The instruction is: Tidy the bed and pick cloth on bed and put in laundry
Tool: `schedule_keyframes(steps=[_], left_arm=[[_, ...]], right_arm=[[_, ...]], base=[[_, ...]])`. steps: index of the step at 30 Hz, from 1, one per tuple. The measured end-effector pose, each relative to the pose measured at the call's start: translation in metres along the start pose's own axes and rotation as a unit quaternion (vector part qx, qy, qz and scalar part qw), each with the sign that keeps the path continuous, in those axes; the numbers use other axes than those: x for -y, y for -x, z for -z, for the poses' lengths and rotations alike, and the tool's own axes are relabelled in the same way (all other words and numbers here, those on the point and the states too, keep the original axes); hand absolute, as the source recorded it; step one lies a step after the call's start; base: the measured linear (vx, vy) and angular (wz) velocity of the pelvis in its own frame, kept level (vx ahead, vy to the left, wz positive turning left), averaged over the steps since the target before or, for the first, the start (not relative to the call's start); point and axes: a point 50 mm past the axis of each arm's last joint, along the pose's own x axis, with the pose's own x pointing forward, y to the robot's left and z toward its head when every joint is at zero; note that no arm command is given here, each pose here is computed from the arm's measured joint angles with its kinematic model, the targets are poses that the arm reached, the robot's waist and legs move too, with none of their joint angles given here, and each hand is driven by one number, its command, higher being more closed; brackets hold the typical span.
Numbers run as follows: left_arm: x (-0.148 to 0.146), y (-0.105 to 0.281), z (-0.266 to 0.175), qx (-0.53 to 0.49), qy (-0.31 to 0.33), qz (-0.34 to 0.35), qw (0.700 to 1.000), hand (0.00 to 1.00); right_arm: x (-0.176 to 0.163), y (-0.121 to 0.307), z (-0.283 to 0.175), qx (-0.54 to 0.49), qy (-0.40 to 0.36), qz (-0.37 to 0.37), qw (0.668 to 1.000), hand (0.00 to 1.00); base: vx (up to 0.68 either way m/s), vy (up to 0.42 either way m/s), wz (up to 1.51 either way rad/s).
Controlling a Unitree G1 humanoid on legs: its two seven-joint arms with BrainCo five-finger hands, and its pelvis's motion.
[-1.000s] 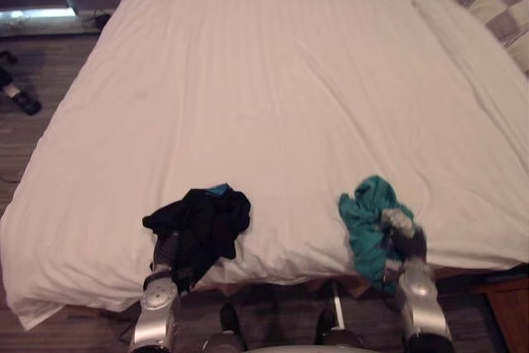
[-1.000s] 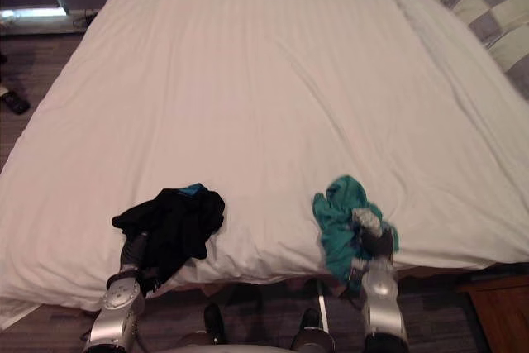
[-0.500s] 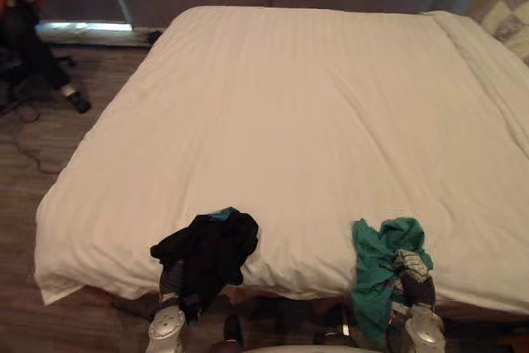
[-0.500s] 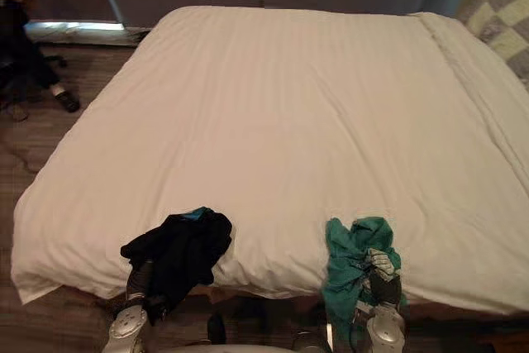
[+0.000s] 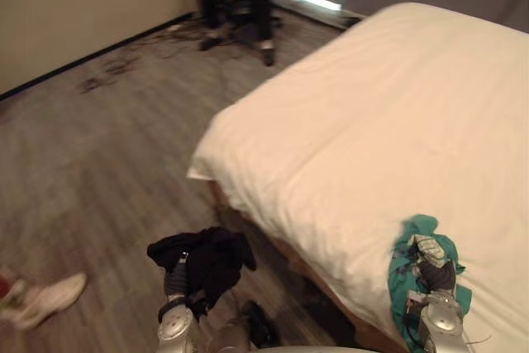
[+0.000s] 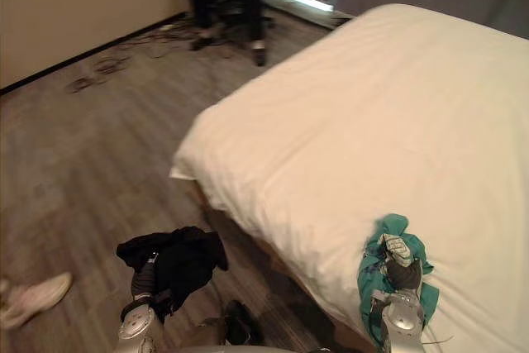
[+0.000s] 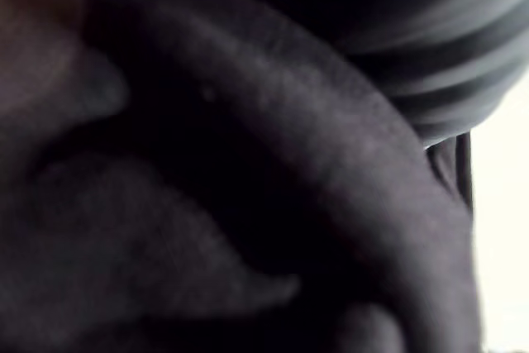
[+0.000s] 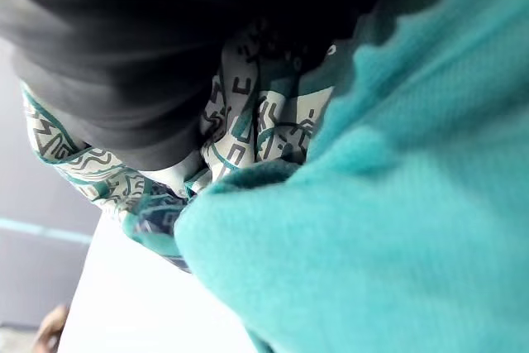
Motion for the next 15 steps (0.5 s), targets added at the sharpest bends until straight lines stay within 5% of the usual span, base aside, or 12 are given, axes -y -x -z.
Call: schedule_keyframes(steps=[5,10,15], left_arm=[[0.000,0.000,0.002,-0.007,-0.006,0.002,1.000,1.00],[0.013,-0.003,-0.003,0.001,-0.039,0.041,0.998,1.00],[0.030,-0.010,-0.021,0.034,-0.055,0.076,0.995,1.00]], right_arm=[[-0.014,-0.004,-0.013,0.015,-0.014,-0.010,1.000,1.00],[-0.066,0.013,-0.024,0.029,-0.037,-0.114,0.992,1.00],[-0.074,0.023,-0.027,0.027,-0.082,-0.114,0.990,1.00]], base=[[0.15,0.131,1.52],[0.09,0.104,1.38],[0.16,-0.084,2.07]])
